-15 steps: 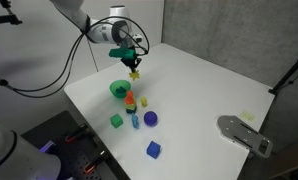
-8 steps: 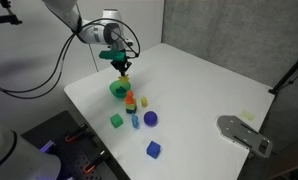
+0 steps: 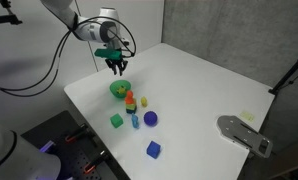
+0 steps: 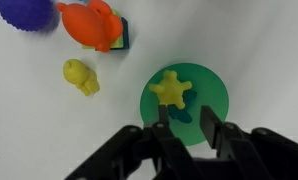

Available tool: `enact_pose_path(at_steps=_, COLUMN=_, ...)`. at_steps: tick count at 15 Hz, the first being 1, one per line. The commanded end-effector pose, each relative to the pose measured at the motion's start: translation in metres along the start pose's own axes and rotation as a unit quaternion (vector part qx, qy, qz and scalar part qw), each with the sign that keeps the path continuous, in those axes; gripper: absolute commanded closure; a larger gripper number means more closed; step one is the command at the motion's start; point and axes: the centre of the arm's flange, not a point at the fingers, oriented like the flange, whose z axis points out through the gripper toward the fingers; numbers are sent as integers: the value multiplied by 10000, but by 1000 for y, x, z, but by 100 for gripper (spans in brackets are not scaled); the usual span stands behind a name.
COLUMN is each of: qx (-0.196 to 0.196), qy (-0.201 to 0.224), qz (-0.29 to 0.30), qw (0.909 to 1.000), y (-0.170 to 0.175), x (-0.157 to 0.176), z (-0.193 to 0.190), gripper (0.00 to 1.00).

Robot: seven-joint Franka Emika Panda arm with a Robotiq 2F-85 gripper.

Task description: Put the yellow spiked toy in the bowl

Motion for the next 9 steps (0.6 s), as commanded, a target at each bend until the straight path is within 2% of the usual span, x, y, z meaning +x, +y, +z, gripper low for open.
enact_pose_path(at_steps=1, qx=56, qy=29, qz=214, qw=9998, y=23, x=-3, z=-28, gripper=31)
enact_pose_path(at_steps=3, qx=-15, qy=77, qz=424, qw=9991, y=43, x=-1, z=-45, gripper=13)
enact_pose_path(at_steps=5, qx=-120, qy=110, qz=690, qw=9975, y=68, x=0, z=-67, gripper=1)
enact_pose_path(at_steps=9, qx=-334, qy=123, qz=1218, qw=9919, y=116, x=-12, z=-109, gripper=0)
